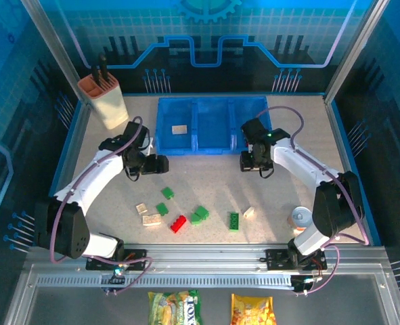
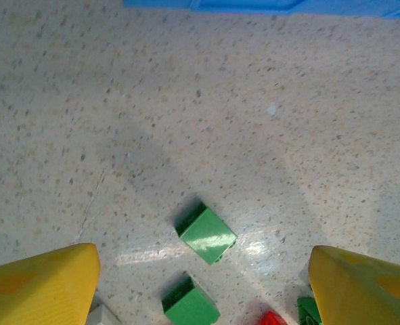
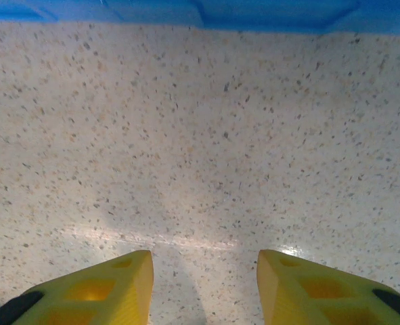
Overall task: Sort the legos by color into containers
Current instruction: Pick up the lego from the bottom-left of the table.
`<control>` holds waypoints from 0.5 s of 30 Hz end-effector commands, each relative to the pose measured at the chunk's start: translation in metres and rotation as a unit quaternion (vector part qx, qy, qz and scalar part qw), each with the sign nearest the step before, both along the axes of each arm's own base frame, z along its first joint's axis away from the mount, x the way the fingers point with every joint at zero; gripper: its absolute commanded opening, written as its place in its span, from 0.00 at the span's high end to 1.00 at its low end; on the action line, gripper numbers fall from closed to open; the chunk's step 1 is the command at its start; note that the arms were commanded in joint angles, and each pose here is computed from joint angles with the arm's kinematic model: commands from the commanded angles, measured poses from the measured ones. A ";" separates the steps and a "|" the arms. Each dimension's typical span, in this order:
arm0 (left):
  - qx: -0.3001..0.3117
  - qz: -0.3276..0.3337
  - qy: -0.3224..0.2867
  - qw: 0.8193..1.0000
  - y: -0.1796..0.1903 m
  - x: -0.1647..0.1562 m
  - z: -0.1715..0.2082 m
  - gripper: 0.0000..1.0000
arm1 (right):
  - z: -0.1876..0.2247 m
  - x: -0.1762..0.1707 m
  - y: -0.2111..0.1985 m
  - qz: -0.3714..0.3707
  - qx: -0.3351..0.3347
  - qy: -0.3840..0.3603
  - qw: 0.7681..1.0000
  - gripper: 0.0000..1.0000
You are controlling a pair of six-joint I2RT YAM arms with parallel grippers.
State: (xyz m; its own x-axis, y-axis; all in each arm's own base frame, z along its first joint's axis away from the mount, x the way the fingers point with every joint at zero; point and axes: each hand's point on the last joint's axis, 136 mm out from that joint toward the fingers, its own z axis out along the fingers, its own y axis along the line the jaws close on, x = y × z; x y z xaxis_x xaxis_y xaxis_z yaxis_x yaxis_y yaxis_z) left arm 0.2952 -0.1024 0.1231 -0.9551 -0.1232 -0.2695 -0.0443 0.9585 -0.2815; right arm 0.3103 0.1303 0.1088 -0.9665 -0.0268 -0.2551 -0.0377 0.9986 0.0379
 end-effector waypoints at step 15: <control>0.085 0.197 0.104 0.971 0.054 -0.081 -0.065 0.22 | -0.033 -0.017 0.000 0.018 -0.003 0.016 1.000 0.55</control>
State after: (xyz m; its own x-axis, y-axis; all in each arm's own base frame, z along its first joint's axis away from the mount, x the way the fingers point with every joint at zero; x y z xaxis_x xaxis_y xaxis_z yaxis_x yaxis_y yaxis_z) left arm 0.2258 -0.0588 0.0652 -0.9141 -0.3864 -0.1230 -0.3738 0.9205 -0.1136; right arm 0.2968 0.1265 0.0777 -0.9747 -0.0380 -0.2204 -0.0459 0.9985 0.0307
